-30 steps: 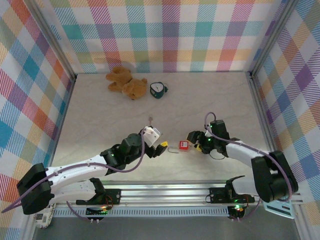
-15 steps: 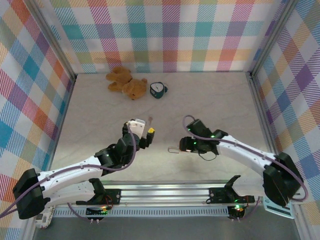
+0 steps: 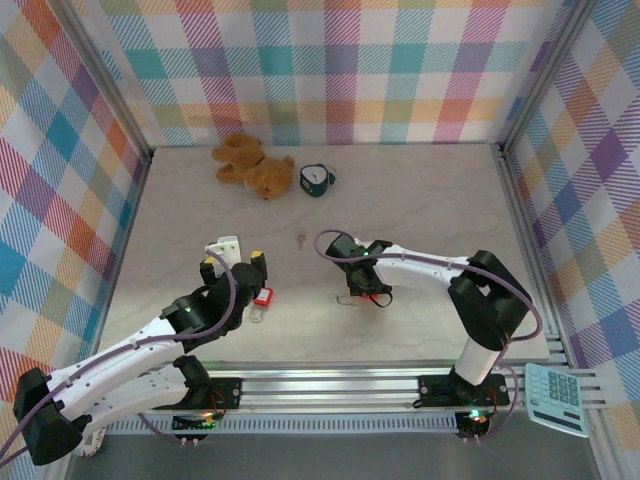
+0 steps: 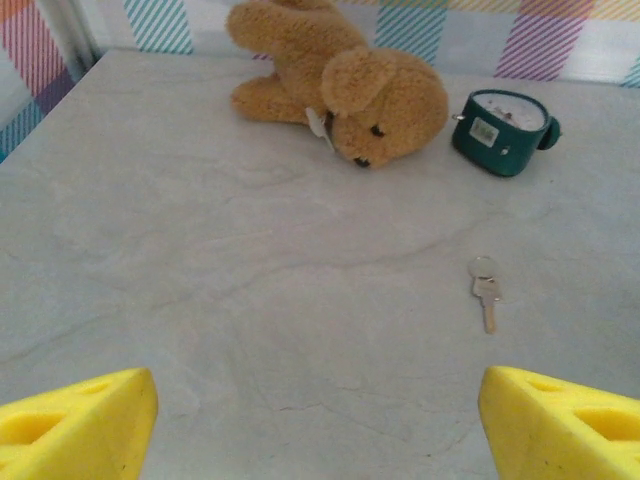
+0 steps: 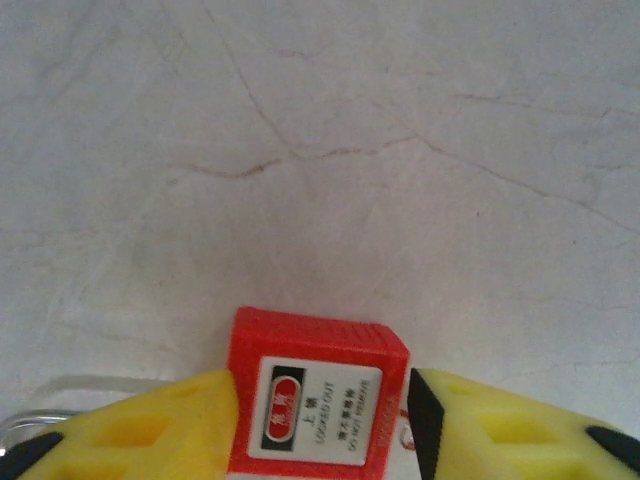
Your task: Unlock with the key
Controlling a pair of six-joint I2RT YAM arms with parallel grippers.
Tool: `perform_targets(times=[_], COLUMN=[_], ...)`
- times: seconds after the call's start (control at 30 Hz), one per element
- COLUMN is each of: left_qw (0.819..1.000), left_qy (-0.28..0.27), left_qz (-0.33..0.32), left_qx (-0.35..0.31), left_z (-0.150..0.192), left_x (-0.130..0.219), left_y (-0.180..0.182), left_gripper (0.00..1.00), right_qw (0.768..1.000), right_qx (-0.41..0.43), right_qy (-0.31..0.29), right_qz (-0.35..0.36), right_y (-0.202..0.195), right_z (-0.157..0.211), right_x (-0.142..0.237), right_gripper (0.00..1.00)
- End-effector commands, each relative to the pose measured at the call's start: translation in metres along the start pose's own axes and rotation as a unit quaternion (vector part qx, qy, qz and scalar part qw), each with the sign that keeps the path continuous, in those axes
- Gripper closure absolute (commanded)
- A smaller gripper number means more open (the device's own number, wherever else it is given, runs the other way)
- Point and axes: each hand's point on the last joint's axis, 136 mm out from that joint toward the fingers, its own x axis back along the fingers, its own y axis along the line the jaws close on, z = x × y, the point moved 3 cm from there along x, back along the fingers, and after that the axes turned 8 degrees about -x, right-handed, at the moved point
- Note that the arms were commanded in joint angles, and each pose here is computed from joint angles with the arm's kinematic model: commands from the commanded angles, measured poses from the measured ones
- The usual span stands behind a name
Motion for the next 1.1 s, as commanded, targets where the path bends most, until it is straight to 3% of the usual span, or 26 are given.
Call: perform_targets(times=[0.0,0.2,0.47,1.07], left_qw=[0.999,0.999,0.999,0.994], left_qy=[0.019,0.026,0.023,-0.008], left_qz=[-0.025,-0.011,0.001,0.037], left_qx=[0.01,0.02,0.032,0.099], left_z=[0.014,0.018,0.013,0.008], left_x=[-0.002,-0.004,-0.002,0.015], left_y=[0.013,0.011,0.009,0.022], left_gripper=[0.16,0.15,0.15,0.0], right_qw=[0.999,0.998,0.998,0.997], right_qx=[0.026,0.028,0.002,-0.043], right_qy=[-0.007,-0.012,-0.018,-0.052], right_qz=[0.039,0.064,0.065,-0.033], right_y=[-0.006,-0.017,-0.031,-0.02], right_z=[-0.003,-0.014,-0.055,-0.093], right_x=[-0.002,-0.013,-0.026,0.052], right_gripper=[0.53,0.57,0.57,0.36])
